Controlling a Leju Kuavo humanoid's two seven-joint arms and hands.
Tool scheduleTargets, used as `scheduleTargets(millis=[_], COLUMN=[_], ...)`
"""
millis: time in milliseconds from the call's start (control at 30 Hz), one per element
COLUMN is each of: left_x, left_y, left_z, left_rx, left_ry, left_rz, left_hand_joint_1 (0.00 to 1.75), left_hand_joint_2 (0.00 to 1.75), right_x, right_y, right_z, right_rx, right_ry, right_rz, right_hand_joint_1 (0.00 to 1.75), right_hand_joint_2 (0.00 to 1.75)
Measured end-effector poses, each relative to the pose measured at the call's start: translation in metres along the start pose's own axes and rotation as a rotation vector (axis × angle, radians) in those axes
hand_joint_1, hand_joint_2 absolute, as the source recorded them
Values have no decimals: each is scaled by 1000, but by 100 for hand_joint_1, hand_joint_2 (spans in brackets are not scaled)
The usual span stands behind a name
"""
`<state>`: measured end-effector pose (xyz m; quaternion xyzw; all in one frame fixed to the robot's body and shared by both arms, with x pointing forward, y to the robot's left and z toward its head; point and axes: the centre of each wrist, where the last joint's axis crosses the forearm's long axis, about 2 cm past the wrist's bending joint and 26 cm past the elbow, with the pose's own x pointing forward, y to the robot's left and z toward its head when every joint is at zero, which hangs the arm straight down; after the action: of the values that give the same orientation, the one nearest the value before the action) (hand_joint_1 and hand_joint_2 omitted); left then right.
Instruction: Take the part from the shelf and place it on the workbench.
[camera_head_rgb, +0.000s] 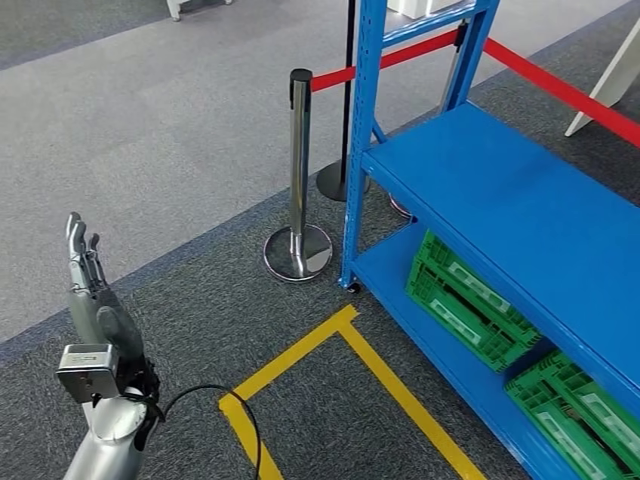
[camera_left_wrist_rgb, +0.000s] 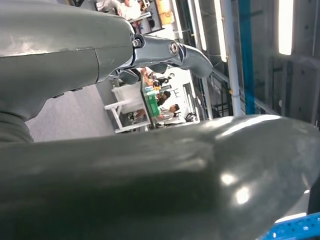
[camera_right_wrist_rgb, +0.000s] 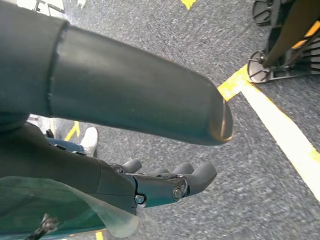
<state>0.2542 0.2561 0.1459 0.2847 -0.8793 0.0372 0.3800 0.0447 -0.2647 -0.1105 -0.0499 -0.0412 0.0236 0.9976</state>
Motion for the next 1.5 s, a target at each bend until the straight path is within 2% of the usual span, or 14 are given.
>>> scheduleTargets(millis=[567, 767, 1500], left_x=[0, -1, 2], left_y=[0, 2, -4], left_z=[1, 9, 2], left_rx=[-4, -16, -13], left_ry=[1, 14, -10], left_rz=[-3, -13, 9], left_hand_joint_1=[0, 0, 0], left_hand_joint_2=[0, 0, 0], right_x=[1, 1, 4], right_y=[0, 0, 0], right_z=[0, 0, 0], right_rx=[1, -5, -2], right_ry=[5, 3, -7], right_rz=[-9, -13, -17], right_hand_joint_1=[0, 0, 0], right_hand_joint_2=[0, 0, 0])
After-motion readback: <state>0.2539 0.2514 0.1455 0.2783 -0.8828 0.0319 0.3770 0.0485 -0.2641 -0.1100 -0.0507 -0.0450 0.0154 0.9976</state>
